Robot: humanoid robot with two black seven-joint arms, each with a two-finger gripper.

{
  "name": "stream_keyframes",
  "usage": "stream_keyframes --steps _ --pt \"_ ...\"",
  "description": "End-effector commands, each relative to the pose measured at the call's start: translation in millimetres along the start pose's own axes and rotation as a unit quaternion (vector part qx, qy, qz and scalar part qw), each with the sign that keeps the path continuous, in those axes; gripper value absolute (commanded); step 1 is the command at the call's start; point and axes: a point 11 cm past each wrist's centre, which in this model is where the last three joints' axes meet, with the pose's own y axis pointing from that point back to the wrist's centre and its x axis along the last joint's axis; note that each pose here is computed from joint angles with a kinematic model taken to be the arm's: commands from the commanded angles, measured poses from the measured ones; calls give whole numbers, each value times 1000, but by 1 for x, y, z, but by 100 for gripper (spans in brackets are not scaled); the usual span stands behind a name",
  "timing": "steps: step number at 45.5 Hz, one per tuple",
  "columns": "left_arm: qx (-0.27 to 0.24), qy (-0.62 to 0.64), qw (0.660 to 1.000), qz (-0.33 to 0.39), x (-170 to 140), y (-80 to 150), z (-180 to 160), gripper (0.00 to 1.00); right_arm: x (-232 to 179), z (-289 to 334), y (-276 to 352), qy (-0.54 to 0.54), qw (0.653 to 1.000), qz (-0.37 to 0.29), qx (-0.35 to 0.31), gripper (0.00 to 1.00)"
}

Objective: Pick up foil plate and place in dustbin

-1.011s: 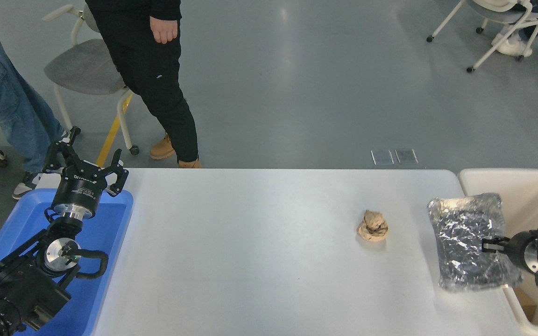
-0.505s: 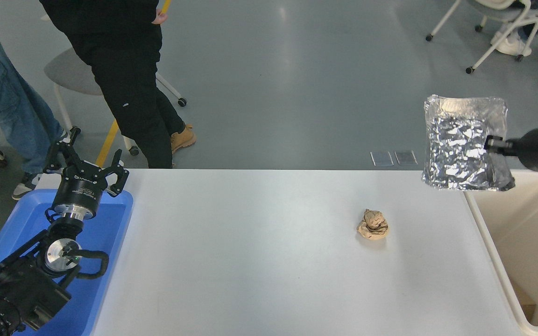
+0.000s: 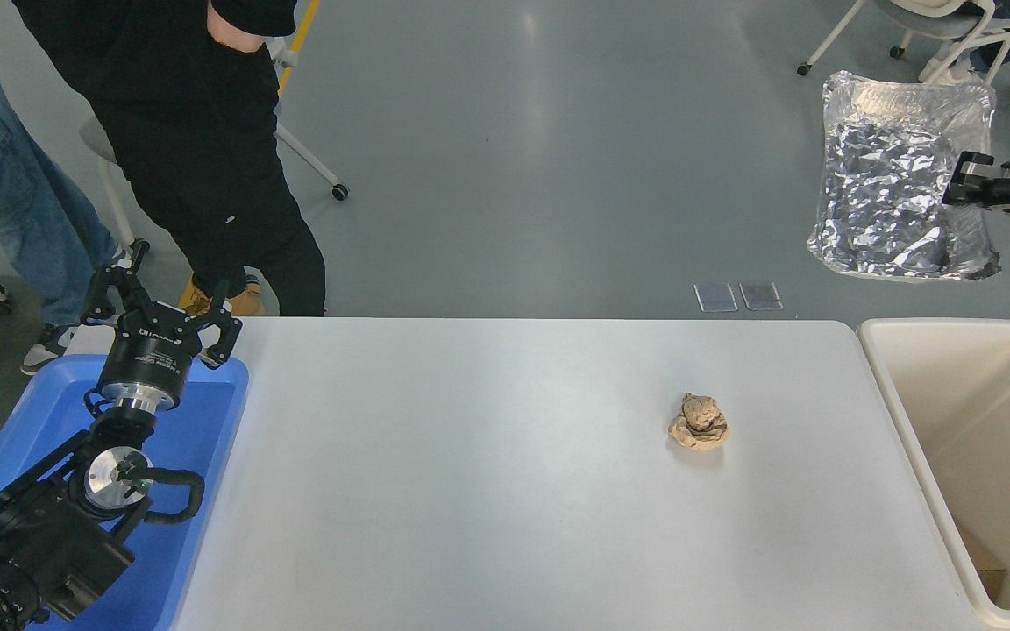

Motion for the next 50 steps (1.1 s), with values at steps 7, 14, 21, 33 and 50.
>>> stream_keyframes --steps 7,14,21,33,50 --pt "0 0 1000 0 0 0 0 99 -5 85 -37 -77 989 46 -114 0" --pt "0 0 1000 0 0 0 0 99 -22 126 -57 -122 976 75 -163 0" --pt "0 0 1000 0 0 0 0 99 -41 152 -70 -135 969 93 -187 0" --pt "0 0 1000 1 1 1 0 99 -91 187 -91 -176 954 136 -203 0" --pt "0 0 1000 0 0 0 0 99 -173 225 -102 -265 925 164 -219 0"
